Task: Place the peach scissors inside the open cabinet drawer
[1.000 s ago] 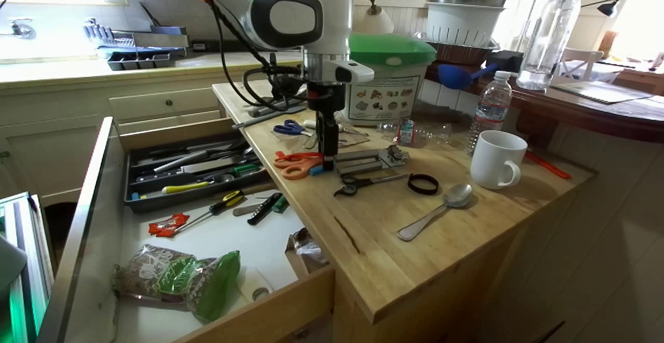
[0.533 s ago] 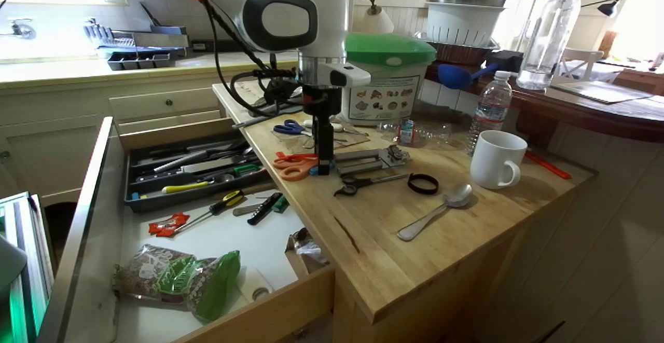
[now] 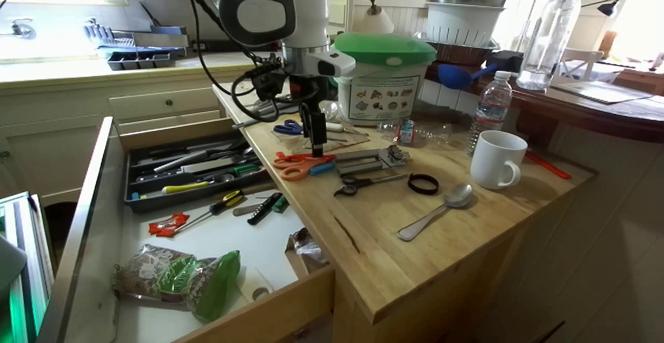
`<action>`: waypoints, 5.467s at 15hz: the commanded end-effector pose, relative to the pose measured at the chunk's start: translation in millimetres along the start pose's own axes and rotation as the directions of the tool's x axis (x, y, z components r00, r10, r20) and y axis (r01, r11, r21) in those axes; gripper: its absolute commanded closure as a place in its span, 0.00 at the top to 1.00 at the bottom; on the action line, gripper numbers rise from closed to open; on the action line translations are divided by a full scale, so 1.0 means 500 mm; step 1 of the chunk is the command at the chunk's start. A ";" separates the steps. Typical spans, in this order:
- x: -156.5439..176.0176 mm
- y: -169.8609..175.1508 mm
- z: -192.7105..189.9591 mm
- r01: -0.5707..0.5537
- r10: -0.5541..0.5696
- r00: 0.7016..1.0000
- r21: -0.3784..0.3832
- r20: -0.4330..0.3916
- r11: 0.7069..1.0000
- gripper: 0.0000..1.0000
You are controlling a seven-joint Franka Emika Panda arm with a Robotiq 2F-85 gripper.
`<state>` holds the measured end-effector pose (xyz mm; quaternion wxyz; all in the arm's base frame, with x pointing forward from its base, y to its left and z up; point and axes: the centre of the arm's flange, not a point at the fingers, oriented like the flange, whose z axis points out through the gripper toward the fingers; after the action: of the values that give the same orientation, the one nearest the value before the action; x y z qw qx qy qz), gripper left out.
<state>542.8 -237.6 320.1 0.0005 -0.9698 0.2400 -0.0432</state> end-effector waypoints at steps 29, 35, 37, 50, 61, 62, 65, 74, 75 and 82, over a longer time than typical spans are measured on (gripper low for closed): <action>0.015 0.092 0.043 0.106 -0.108 0.994 0.148 0.009 0.983 1.00; 0.025 0.031 0.048 0.078 -0.080 0.997 0.056 0.022 0.995 1.00; 0.031 0.017 0.048 0.061 -0.061 0.997 0.012 0.037 0.998 1.00; 0.051 0.015 0.061 -0.003 0.006 0.999 -0.062 0.051 0.998 0.54; 0.032 0.002 0.019 -0.008 0.011 0.999 -0.064 0.052 0.998 0.06; 0.016 0.000 0.001 0.004 -0.001 0.999 -0.062 0.042 0.998 0.06; -0.012 -0.001 -0.049 0.033 -0.033 0.999 -0.066 0.000 0.997 0.06; -0.042 -0.008 -0.106 0.054 -0.055 0.998 -0.044 -0.008 0.998 0.08; -0.043 -0.007 -0.105 0.052 -0.052 0.999 -0.043 -0.008 0.998 0.25; -0.039 -0.005 -0.091 0.049 -0.048 0.999 -0.046 0.012 0.998 0.00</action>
<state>529.6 -228.6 364.7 -0.0206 -0.9746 0.2173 -0.0503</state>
